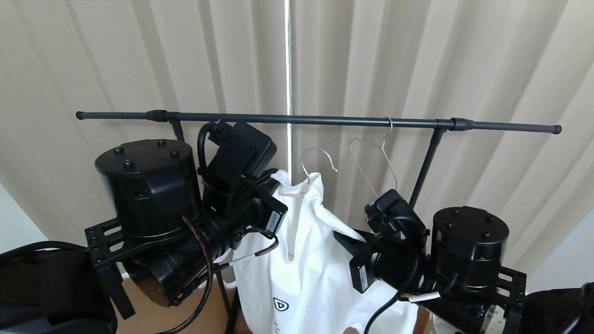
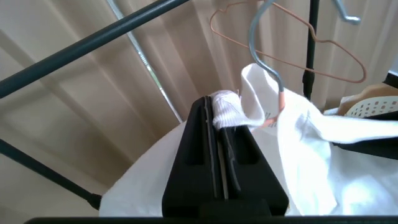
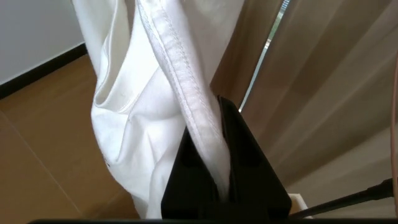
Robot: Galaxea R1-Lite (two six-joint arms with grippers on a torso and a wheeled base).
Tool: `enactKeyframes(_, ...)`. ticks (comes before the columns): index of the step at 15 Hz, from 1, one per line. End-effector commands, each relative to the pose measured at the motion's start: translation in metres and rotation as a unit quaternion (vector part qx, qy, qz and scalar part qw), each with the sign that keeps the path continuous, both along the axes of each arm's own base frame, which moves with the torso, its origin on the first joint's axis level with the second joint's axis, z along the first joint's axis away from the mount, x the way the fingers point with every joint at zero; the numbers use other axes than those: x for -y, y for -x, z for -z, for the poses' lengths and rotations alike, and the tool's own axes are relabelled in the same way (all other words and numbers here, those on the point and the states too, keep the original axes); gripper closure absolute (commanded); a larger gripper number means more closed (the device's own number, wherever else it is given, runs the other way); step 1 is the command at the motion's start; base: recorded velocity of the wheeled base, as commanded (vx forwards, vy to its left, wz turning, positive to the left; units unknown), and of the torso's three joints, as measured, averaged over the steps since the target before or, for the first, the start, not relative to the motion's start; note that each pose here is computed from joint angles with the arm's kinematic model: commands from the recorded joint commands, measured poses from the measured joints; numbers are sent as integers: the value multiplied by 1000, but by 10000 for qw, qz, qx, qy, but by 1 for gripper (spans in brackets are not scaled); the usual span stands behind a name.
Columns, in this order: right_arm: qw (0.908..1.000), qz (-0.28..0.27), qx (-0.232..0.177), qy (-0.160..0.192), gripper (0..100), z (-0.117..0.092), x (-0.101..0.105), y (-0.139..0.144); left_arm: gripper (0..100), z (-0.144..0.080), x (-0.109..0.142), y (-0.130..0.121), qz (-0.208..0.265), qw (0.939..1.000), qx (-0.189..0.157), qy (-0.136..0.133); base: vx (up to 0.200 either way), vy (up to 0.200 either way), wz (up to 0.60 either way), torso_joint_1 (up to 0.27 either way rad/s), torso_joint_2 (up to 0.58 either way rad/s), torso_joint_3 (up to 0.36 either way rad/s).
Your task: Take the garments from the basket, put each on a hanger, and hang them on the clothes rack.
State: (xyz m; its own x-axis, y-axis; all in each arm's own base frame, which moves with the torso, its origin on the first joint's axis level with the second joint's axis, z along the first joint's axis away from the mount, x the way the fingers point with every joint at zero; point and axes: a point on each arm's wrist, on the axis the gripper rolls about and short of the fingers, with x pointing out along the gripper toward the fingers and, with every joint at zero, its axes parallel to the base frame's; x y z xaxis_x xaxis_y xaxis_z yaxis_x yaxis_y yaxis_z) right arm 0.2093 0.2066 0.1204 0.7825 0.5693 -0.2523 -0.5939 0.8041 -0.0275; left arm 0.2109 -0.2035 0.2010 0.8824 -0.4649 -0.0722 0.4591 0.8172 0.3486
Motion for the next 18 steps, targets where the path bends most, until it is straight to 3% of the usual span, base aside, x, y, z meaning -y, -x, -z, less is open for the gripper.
enactKeyframes(1,9999,51,-1,-95,100,-2,0,-5,100,-1,1,2,41,10000,19,18,0,0,0,0,0,0)
enactKeyframes(3,9998,74,-10,-172,100,-4,0,-5,100,-1,2,3,56,10000,10,19,0,0,0,0,0,0)
enactKeyframes(5,9980,159,304,-529,100,-23,10,-1,100,-2,3,2,55,10000,17,36,0,0,0,0,0,0)
enactKeyframes(7,9966,156,451,-675,100,-34,16,4,100,-7,8,0,78,9999,86,108,0,0,0,0,0,0)
enactKeyframes(16,9952,283,477,-802,100,-39,23,2,100,0,24,-2,200,9998,22,59,0,0,0,0,0,0)
enactKeyframes(17,9947,289,522,-843,100,-42,24,3,0,1,24,-2,192,9998,17,53,0,0,0,0,0,0)
enactKeyframes(18,9943,285,564,-862,100,-45,26,5,0,1,24,-2,192,9998,6,42,0,0,0,0,0,0)
